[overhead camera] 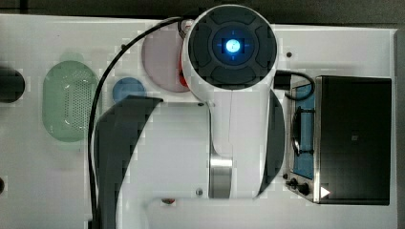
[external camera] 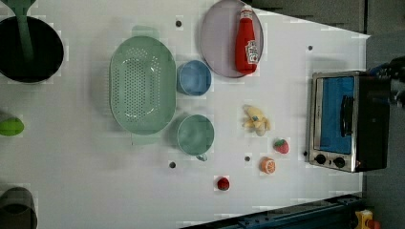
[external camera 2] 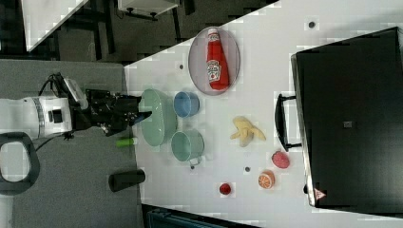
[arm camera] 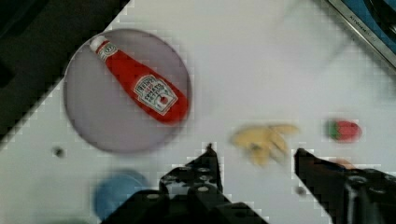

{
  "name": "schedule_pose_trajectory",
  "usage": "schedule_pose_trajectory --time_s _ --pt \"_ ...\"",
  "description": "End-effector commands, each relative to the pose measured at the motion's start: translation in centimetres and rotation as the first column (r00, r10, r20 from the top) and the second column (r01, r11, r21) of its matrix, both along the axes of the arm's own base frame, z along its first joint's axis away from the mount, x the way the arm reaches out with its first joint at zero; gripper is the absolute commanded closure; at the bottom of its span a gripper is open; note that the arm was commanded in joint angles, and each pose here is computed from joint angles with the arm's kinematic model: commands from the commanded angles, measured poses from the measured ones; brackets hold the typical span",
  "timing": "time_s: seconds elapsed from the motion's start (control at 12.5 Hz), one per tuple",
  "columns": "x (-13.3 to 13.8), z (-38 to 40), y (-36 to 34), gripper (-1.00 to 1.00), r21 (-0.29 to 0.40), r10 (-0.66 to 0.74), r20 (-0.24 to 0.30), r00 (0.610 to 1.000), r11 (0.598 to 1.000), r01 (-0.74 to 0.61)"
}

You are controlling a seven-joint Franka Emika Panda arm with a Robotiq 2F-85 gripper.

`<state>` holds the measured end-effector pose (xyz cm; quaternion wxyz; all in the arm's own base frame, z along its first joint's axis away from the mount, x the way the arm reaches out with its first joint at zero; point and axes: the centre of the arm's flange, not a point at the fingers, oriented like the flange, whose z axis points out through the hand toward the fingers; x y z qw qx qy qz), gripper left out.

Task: Pick Banana and place it in mug.

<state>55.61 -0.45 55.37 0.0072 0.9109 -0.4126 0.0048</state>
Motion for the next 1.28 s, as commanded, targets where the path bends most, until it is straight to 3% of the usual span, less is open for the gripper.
schedule_pose_trajectory --time_s 0.08,0.24,0.48,0.72,1.28 --pt "-11.9 6.8 -1.5 -0.59 0.024 -0.053 -0.062 0.997 0.998 0.055" --pt "-11.8 6.4 -1.5 -1.00 0.024 -0.054 -0.071 0.996 0.998 0.055" --pt "-11.0 3.0 -1.4 -1.00 0.023 -0.053 -0.119 0.991 0.998 0.056" --pt "-9.4 -3.0 -1.3 -1.00 0.024 -0.034 -0.127 0.991 0.999 0.038" --pt "-7.3 -18.0 -0.4 -1.00 0.029 0.180 -0.053 0.982 0.983 -0.179"
